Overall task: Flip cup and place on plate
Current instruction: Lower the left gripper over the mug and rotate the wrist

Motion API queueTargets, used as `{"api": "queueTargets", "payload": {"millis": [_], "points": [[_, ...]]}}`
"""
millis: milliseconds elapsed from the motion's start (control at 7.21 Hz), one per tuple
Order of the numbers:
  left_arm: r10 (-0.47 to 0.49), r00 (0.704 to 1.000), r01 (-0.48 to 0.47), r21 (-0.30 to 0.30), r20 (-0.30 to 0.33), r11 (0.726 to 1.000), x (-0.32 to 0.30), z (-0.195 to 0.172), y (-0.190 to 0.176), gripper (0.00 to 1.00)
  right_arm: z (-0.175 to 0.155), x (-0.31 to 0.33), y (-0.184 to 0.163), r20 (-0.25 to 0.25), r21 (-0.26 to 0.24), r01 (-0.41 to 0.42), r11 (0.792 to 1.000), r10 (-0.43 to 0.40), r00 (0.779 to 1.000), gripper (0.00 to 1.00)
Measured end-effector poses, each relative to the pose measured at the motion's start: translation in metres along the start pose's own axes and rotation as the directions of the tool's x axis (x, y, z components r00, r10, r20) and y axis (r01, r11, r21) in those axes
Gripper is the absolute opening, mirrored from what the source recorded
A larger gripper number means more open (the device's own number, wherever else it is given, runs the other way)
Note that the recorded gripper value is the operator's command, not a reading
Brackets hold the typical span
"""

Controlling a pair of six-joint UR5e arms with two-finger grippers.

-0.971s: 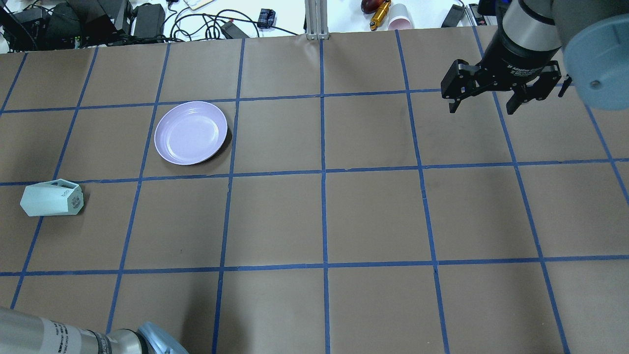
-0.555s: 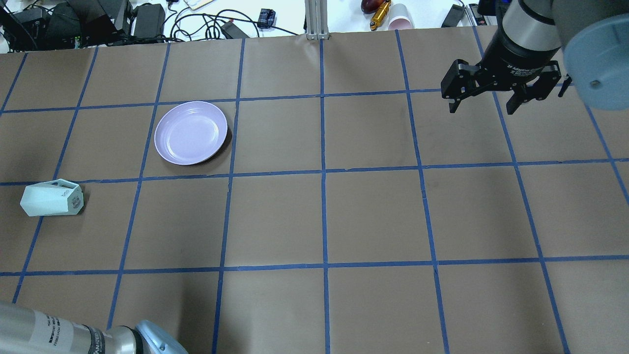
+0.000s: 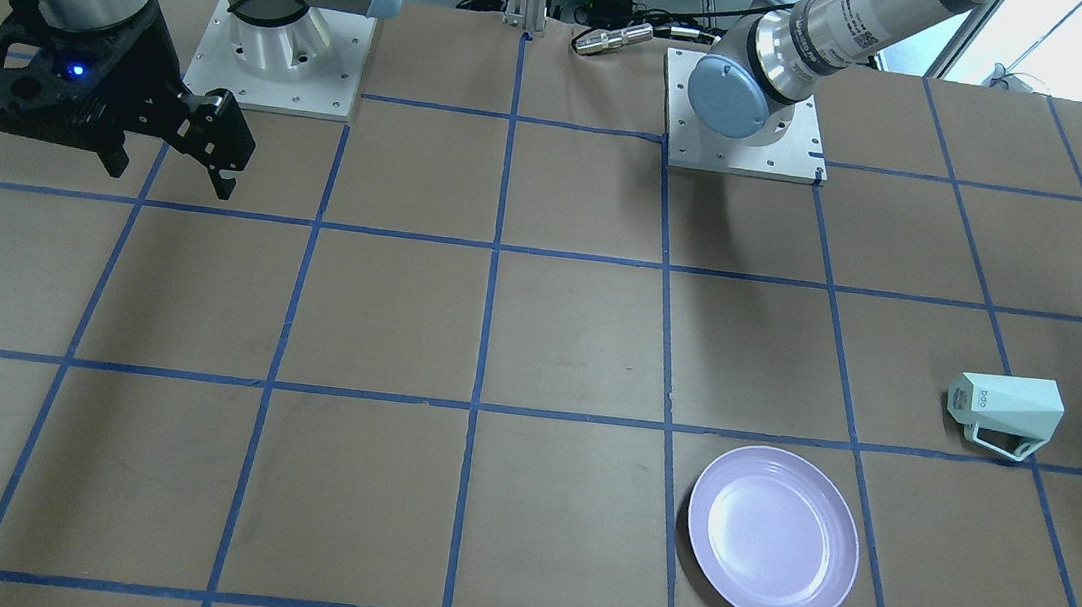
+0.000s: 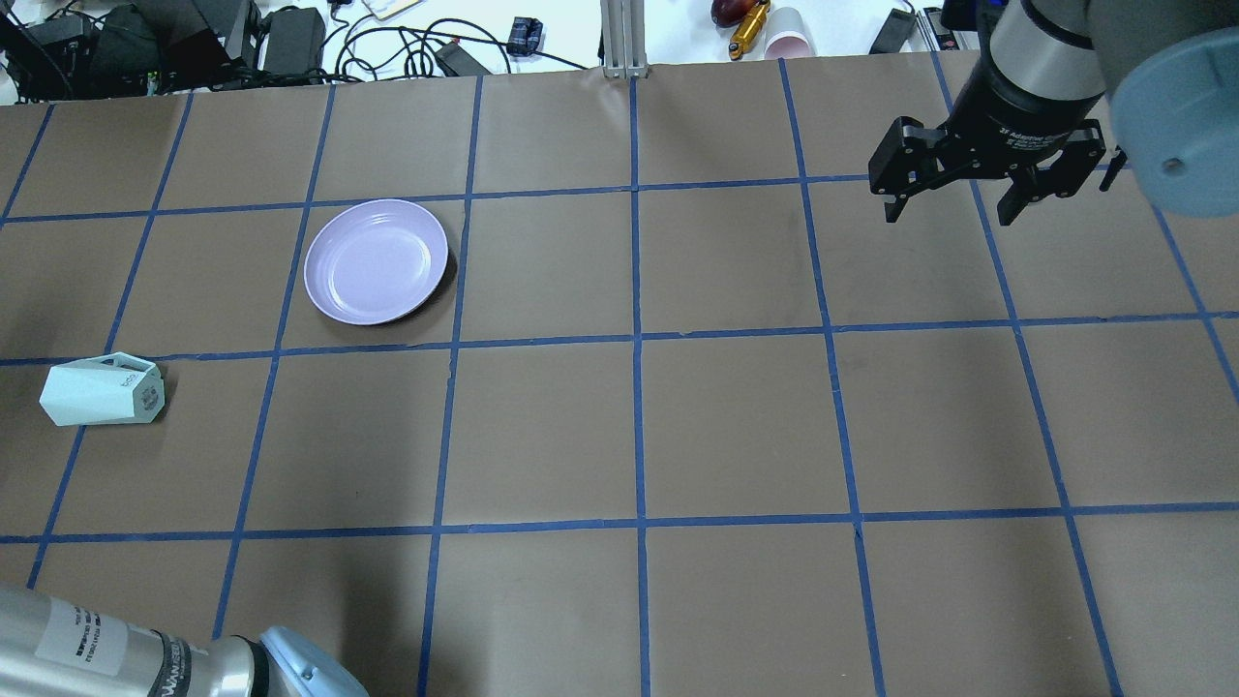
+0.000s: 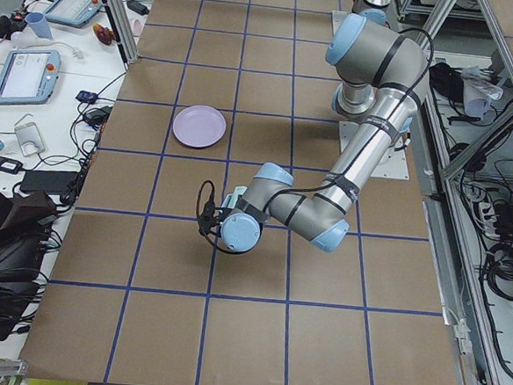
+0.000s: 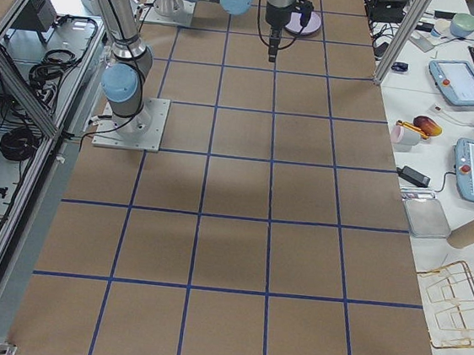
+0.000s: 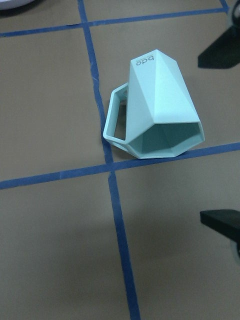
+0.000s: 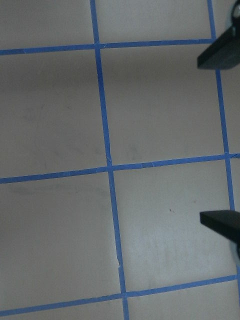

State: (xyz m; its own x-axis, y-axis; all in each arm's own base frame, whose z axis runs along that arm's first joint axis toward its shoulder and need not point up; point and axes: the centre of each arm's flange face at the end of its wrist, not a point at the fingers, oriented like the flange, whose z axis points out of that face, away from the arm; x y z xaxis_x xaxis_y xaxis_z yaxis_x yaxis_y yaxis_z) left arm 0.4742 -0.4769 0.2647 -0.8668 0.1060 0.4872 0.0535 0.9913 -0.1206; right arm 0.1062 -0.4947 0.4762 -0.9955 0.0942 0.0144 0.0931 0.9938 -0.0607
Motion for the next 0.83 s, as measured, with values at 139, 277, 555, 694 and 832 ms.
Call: {"api": "queueTargets", "payload": {"millis": [139, 277, 555, 694, 832], "points": [[-0.020, 0.999, 0.021, 0.017, -0.051, 1.000, -0.009, 0.004, 0.004, 0.98, 0.000, 0.000, 0.000, 0.000, 0.000, 0.000, 1.000, 0.000, 1.000, 1.00], [-0.039, 0.995, 0.042, 0.033, -0.096, 0.999, -0.017, 0.009, 0.008, 0.99, 0.000, 0.000, 0.000, 0.000, 0.000, 0.000, 1.000, 0.000, 1.000, 1.00], [-0.064, 0.980, 0.075, 0.054, -0.189, 0.996, -0.028, 0.028, 0.013, 0.99, 0.000, 0.000, 0.000, 0.000, 0.000, 0.000, 1.000, 0.000, 1.000, 1.00], [-0.071, 0.971, 0.088, 0.062, -0.227, 0.994, -0.030, 0.035, 0.014, 0.99, 0.000, 0.000, 0.000, 0.000, 0.000, 0.000, 1.000, 0.000, 1.000, 1.00], [-0.079, 0.961, 0.101, 0.070, -0.265, 0.992, -0.032, 0.043, 0.014, 0.99, 0.000, 0.000, 0.000, 0.000, 0.000, 0.000, 1.000, 0.000, 1.000, 1.00]]}}
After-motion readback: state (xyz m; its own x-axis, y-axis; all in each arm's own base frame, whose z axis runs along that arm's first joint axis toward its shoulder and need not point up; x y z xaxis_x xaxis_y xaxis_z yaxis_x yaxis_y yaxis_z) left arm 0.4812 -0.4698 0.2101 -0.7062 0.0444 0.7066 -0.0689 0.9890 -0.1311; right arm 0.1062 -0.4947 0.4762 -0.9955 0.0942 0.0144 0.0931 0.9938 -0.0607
